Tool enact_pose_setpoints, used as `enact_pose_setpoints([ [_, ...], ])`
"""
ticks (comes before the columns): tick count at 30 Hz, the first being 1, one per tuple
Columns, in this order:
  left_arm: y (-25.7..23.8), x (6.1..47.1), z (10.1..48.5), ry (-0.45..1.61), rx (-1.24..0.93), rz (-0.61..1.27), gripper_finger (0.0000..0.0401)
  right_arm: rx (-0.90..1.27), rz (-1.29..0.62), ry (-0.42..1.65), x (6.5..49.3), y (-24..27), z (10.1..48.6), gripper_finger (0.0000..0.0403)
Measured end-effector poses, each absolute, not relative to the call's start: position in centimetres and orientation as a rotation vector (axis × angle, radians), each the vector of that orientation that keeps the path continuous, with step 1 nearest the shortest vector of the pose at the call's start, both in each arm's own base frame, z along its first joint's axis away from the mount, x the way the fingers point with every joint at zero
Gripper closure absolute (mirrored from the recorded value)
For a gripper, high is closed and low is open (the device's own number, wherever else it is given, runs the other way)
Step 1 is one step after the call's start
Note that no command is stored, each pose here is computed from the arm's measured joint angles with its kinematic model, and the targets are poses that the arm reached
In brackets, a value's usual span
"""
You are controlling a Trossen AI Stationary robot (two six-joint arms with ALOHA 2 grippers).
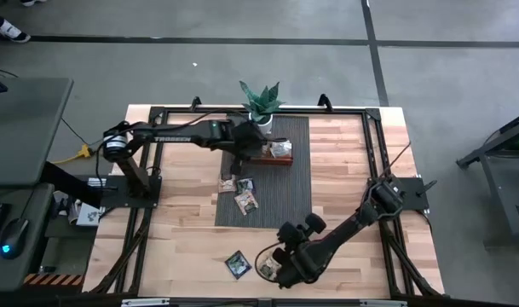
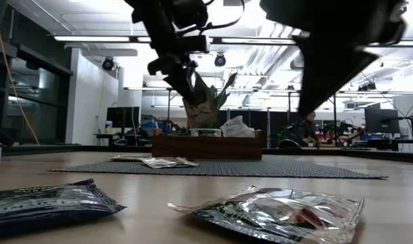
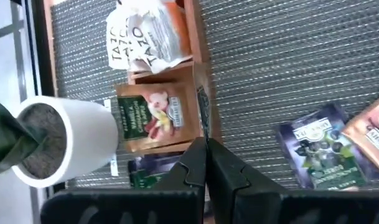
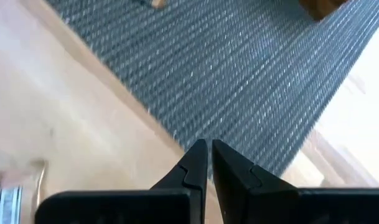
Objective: Pick & Place Tea
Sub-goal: Put the brown tea bag into the middle section of the wooden organizer
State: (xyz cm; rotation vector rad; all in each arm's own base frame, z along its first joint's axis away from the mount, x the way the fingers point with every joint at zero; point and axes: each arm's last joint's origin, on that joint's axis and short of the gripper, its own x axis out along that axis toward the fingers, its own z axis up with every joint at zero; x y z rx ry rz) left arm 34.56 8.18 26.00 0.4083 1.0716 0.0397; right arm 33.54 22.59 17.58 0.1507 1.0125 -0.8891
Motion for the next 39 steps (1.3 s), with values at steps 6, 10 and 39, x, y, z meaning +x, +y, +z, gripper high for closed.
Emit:
enact_pose_setpoints([
  [6,9.4,35.6,26.1,1.113,0.459,0.067,0.0401,0.165,-0.891,1.048,32.3,23.7,17.6,0.0383],
  [10,10.6,35.9,25.9,1.130,0.468,0.089,0.0401,0.164,-0.895,1.048,32.0,24.0,17.6,0.0384],
  [39,13.6,36.2,23.2,1.174,0.357,0.067,0.0401,0.163,-0.904,1.038,32.3,23.6,17.6,0.0386],
])
